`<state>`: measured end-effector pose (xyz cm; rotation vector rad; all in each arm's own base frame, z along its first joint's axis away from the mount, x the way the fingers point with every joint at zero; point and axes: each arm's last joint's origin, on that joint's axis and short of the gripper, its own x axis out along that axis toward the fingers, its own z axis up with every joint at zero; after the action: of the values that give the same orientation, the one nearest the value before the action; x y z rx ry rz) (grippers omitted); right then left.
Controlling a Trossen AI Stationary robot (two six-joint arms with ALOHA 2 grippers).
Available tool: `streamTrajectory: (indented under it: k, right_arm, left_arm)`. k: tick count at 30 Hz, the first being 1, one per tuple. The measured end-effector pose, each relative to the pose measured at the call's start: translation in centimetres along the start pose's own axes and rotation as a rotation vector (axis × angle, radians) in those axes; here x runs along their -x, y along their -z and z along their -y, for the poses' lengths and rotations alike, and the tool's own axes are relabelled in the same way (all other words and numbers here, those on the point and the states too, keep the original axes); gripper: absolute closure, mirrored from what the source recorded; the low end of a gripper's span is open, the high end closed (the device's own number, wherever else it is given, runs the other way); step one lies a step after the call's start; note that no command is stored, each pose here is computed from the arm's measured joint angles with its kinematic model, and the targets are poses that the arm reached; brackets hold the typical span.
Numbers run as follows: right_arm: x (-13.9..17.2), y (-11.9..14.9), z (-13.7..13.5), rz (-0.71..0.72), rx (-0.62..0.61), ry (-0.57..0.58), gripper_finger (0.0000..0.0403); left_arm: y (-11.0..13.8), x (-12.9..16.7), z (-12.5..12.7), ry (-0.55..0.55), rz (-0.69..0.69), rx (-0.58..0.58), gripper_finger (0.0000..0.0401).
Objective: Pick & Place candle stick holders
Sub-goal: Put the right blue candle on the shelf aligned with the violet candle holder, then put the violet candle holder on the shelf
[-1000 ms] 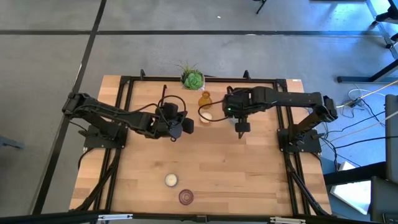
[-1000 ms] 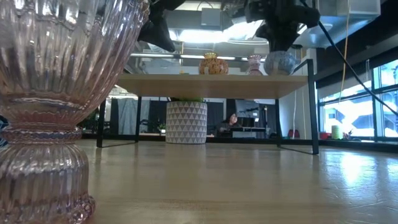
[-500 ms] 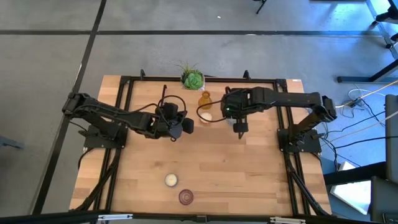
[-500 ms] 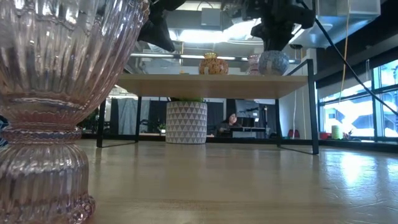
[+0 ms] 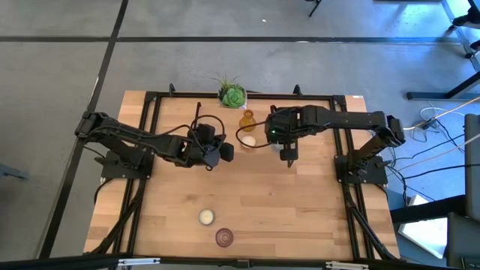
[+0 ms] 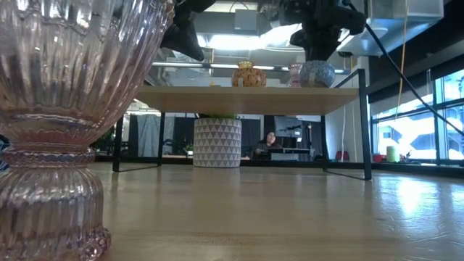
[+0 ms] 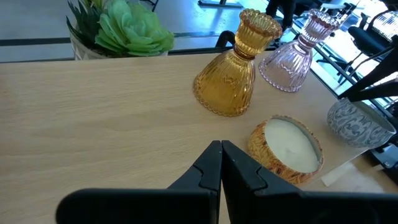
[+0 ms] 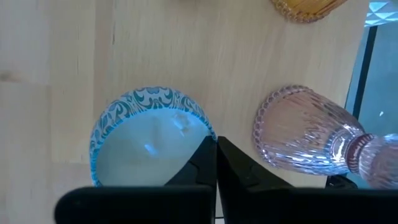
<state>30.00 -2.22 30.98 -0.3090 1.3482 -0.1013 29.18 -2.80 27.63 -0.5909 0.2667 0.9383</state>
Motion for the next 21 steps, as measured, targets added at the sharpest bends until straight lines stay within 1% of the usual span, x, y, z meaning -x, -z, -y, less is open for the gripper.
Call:
streamTrajectory:
  k: [9,13,21]
  right_arm:
    - [0.00,-0.04,0.00,0.005,0.006,-0.003,0.0378]
    - [0.01,-0.04,0.03,0.004,0.006,0.002,0.0374]
    - [0.03,-0.03,0.32,-0.014,-0.003,0.113,0.0372]
  left_arm:
    - [0.00,0.00,0.00,0.001,-0.001,-0.002,0.0398]
    - [0.00,0.00,0.00,0.001,-0.001,-0.003,0.0399]
    - [0.00,0.00,0.00,0.001,-0.001,-0.003,0.0399]
